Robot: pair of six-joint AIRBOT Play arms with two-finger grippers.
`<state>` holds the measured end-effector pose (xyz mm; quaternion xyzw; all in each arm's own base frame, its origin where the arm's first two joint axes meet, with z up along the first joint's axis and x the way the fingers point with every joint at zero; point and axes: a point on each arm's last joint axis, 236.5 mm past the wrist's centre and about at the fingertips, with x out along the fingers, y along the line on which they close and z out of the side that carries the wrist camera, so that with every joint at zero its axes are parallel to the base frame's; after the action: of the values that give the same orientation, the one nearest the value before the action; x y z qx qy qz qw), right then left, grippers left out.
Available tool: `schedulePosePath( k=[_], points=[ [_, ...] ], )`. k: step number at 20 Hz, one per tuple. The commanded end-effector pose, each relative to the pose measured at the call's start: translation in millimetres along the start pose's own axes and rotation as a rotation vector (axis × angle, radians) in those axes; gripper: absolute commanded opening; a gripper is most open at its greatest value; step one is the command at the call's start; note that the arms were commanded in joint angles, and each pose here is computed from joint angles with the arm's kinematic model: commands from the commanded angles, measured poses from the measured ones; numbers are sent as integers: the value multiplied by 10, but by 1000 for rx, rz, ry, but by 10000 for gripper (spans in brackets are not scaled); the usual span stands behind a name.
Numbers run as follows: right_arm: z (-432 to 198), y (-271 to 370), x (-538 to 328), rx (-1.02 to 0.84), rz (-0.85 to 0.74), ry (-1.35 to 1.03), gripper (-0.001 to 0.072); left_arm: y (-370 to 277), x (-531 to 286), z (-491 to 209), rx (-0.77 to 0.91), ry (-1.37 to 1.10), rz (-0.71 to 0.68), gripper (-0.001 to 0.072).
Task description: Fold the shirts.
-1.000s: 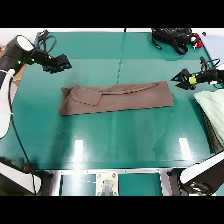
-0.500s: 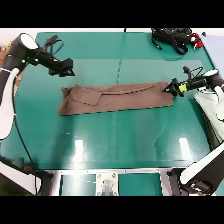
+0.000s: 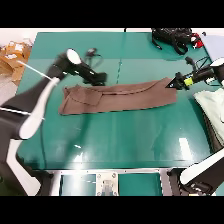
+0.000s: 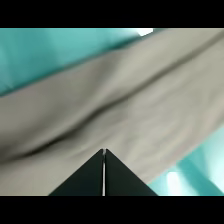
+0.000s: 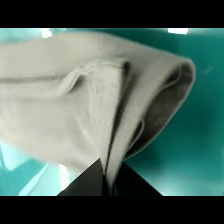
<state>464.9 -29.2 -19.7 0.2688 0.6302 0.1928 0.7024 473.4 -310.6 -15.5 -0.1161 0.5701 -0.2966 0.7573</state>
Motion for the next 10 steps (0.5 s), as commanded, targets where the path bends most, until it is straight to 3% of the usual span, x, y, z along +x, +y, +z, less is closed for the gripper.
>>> schedulePosePath(
  k=[1, 5, 10],
  points=[
    [-190, 533, -566, -81, -4, -35, 20, -636, 719, -141, 26, -31, -94, 27],
    [-418, 1192, -1080, -183, 36, -117, 19, -1154, 1171, -277, 0, -75, -182, 26],
    [-572, 1816, -1327, -277, 200, -168, 20, -1426, 1457, -330, -73, -112, -250, 26]
  ],
)
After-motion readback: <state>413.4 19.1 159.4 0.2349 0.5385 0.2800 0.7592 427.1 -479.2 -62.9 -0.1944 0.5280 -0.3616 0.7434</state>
